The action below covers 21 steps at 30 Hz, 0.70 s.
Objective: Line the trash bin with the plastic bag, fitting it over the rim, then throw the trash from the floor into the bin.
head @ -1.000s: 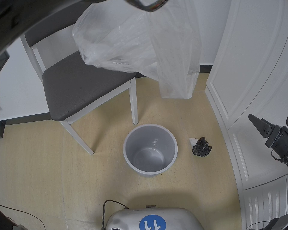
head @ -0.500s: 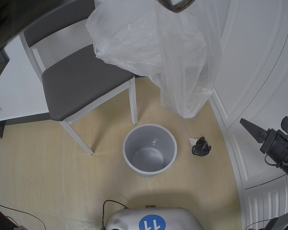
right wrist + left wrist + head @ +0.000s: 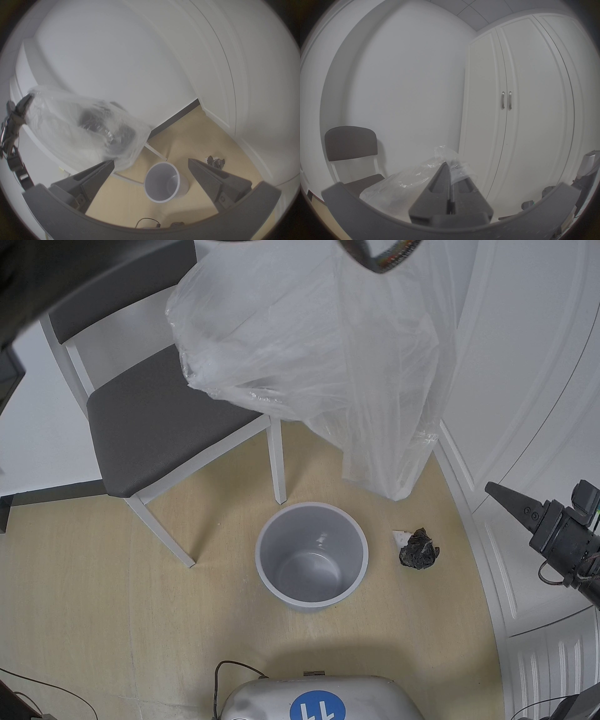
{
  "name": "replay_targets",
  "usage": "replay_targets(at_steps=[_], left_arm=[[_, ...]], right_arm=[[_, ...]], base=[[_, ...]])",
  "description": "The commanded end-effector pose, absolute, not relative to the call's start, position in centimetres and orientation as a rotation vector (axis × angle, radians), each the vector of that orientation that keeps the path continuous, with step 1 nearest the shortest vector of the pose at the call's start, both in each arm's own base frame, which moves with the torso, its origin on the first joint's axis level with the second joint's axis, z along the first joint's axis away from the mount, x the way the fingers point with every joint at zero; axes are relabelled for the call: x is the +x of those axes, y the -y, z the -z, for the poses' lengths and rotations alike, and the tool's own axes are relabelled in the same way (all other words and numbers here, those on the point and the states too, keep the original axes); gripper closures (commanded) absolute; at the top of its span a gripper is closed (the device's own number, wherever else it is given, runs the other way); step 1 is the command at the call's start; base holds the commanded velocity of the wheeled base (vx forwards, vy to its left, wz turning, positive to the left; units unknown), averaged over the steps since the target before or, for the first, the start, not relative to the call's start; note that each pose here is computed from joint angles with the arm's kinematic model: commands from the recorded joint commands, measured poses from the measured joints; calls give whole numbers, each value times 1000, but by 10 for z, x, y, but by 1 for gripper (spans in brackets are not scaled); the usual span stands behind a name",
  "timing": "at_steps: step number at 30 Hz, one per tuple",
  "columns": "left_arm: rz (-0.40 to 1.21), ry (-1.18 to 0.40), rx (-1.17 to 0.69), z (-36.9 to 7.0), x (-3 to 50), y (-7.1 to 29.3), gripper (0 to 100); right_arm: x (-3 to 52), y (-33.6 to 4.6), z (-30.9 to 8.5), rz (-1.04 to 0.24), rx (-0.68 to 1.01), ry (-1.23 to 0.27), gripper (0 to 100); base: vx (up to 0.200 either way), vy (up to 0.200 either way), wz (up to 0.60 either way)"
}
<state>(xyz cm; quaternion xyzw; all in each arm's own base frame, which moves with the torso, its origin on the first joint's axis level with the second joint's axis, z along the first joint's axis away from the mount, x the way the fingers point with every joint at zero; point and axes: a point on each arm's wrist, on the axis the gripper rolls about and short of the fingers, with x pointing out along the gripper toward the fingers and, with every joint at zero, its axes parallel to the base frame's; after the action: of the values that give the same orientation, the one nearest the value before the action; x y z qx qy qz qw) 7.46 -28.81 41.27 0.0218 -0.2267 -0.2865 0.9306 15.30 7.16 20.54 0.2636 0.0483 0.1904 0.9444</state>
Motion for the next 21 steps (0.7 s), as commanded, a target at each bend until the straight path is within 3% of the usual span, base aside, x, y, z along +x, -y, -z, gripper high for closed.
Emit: replay_targets(at_steps=[1,15,20,21], left_arm=[[642,467,32,-412,59,298,100],[660,472,22,-414,53,303,100],[599,452,51,-408,71,302,100],[524,439,91,-403,95,296,100]], right_arm=[[164,-77,-208,-368,586,-112,0],[182,-98,-194,-388,748,-197,0],[189,-102,-192,-386,775,-178,0],[189,-102,-191,-386,775,-178,0]], base=[[0,0,0],[0,0,0],[0,0,0],[0,0,0]])
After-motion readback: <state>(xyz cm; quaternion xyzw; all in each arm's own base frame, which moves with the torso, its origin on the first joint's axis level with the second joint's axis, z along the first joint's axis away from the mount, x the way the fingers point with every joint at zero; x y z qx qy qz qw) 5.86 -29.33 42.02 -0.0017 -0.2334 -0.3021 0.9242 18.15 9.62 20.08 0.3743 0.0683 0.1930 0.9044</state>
